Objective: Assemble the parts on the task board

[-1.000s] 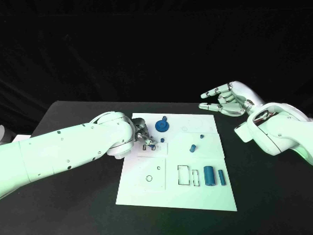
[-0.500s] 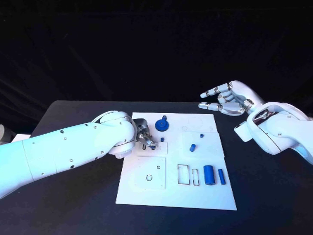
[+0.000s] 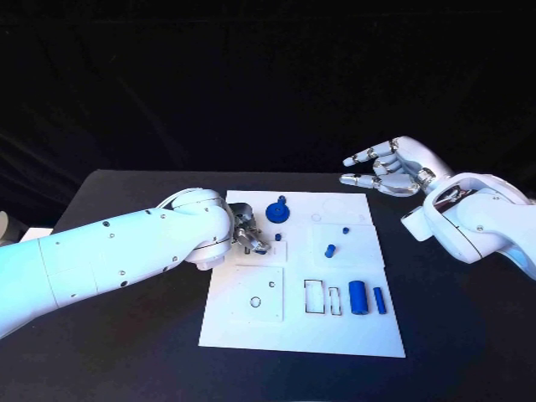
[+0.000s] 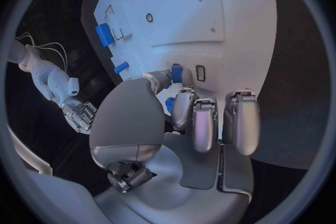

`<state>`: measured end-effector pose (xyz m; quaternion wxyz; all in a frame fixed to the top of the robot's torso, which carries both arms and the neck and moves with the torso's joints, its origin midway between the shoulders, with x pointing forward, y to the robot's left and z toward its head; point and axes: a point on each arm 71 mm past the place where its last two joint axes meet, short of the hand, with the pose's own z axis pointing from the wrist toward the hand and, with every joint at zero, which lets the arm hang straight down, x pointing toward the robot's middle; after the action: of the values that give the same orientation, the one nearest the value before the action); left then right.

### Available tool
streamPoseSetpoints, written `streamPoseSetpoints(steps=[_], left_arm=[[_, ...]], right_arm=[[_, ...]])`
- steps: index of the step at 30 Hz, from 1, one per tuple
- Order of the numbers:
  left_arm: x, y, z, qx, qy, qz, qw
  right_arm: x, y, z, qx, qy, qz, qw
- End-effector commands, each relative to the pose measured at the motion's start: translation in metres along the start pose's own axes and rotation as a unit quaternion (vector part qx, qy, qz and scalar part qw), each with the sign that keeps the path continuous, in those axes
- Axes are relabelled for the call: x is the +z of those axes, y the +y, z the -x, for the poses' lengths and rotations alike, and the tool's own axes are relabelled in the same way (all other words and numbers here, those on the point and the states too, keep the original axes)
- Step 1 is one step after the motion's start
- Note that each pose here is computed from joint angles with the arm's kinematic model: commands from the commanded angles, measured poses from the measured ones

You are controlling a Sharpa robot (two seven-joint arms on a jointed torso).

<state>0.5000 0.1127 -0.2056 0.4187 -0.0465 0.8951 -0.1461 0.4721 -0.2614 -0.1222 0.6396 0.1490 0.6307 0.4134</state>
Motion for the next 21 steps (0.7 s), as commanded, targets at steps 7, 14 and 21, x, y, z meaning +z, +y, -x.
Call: streamPoseSetpoints(steps=[7,14,21], left_arm=[[0.0018,0.0062,-0.0067,0.015,0.021,0.012,1.0],[0.0024,0.0052,-0.007,0.015,0.023,0.012,1.0],[0.0046,0.0034,-0.0095,0.022,0.045,0.012,0.999]], right_arm=[[-0.0003,0.0002,-0.0015,0.001,0.008,0.001,1.0],[-0.0003,0.0001,-0.0015,0.001,0.008,0.001,1.0],[-0.0005,0.0003,-0.0017,0.001,0.009,0.001,1.0]])
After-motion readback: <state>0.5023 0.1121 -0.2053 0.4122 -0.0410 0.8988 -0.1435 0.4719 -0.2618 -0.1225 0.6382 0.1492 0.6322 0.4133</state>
